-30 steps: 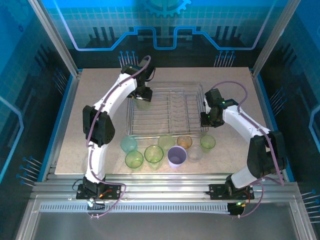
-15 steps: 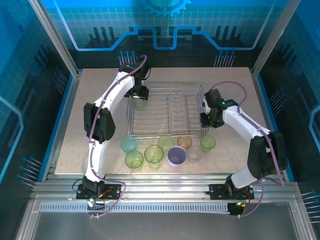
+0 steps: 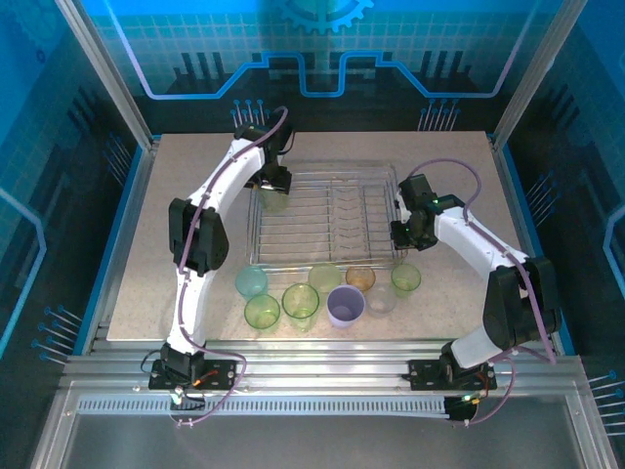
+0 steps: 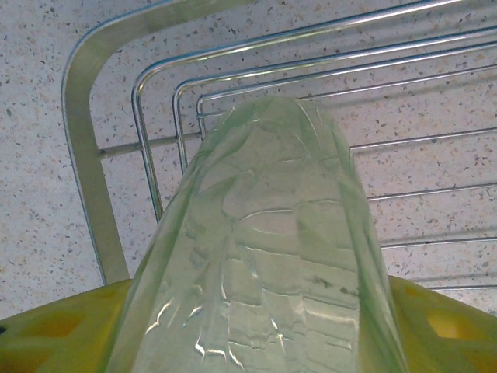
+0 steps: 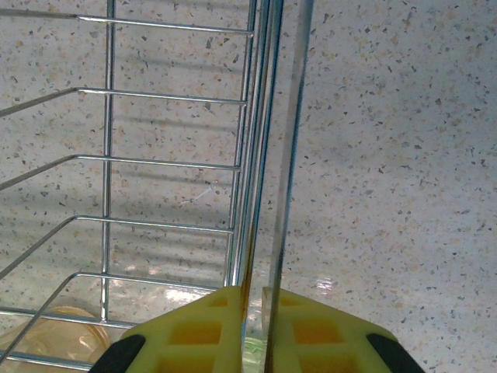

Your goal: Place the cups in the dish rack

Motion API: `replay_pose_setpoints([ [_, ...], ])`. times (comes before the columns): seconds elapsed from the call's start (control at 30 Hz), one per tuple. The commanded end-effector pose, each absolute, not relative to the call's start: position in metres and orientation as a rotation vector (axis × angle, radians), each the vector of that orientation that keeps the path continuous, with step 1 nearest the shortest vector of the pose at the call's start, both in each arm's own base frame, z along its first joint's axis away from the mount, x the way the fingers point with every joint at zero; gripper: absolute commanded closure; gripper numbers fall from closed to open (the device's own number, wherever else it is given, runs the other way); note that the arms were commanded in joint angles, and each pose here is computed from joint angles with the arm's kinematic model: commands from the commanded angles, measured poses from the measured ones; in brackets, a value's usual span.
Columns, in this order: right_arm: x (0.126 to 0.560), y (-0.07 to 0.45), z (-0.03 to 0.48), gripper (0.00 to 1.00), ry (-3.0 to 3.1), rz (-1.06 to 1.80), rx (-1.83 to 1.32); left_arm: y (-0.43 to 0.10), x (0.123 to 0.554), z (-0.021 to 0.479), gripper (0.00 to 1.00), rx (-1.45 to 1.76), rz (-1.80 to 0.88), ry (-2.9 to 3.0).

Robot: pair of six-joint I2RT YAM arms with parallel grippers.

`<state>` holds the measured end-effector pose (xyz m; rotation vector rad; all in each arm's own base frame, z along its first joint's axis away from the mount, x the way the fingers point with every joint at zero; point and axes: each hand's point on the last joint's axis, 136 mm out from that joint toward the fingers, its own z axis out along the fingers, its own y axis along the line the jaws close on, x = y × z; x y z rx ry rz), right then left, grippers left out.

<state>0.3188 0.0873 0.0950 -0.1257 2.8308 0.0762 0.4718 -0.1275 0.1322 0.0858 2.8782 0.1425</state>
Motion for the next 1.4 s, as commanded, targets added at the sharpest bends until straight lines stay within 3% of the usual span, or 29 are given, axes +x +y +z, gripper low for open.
replay_pose_setpoints([
  [0.0, 0.307, 0.088, 0.091, 0.87, 2.853, 0.036, -0.213, -0.12, 0.483, 0.134, 0.41, 0.081, 0.171, 2.847],
  [0.1, 0.307, 0.09, 0.089, 0.86, 2.852, 0.032, -0.228, -0.118, 0.486, 0.136, 0.33, 0.07, 0.176, 2.833],
  [0.2, 0.308, 0.093, 0.089, 0.86, 2.847, 0.036, -0.259, -0.118, 0.487, 0.137, 0.12, 0.087, 0.174, 2.831],
  [0.43, 0.311, 0.098, 0.1, 0.86, 2.804, 0.02, -0.299, -0.117, 0.493, 0.145, 0.01, 0.048, 0.14, 2.799],
  [0.63, 0.31, 0.097, 0.11, 0.82, 2.782, 0.024, -0.302, -0.116, 0.495, 0.164, 0.01, 0.014, 0.127, 2.741],
  [0.83, 0.304, 0.098, 0.125, 0.65, 2.758, 0.051, -0.304, -0.113, 0.488, 0.192, 0.01, -0.035, 0.077, 2.647],
  [1.03, 0.299, 0.095, 0.143, 0.57, 2.729, 0.058, -0.283, -0.108, 0.468, 0.215, 0.01, -0.061, 0.015, 2.521],
  [1.37, 0.28, 0.117, 0.202, 0.56, 2.62, 0.257, -0.259, -0.096, 0.403, 0.219, 0.01, -0.103, -0.102, 2.411],
])
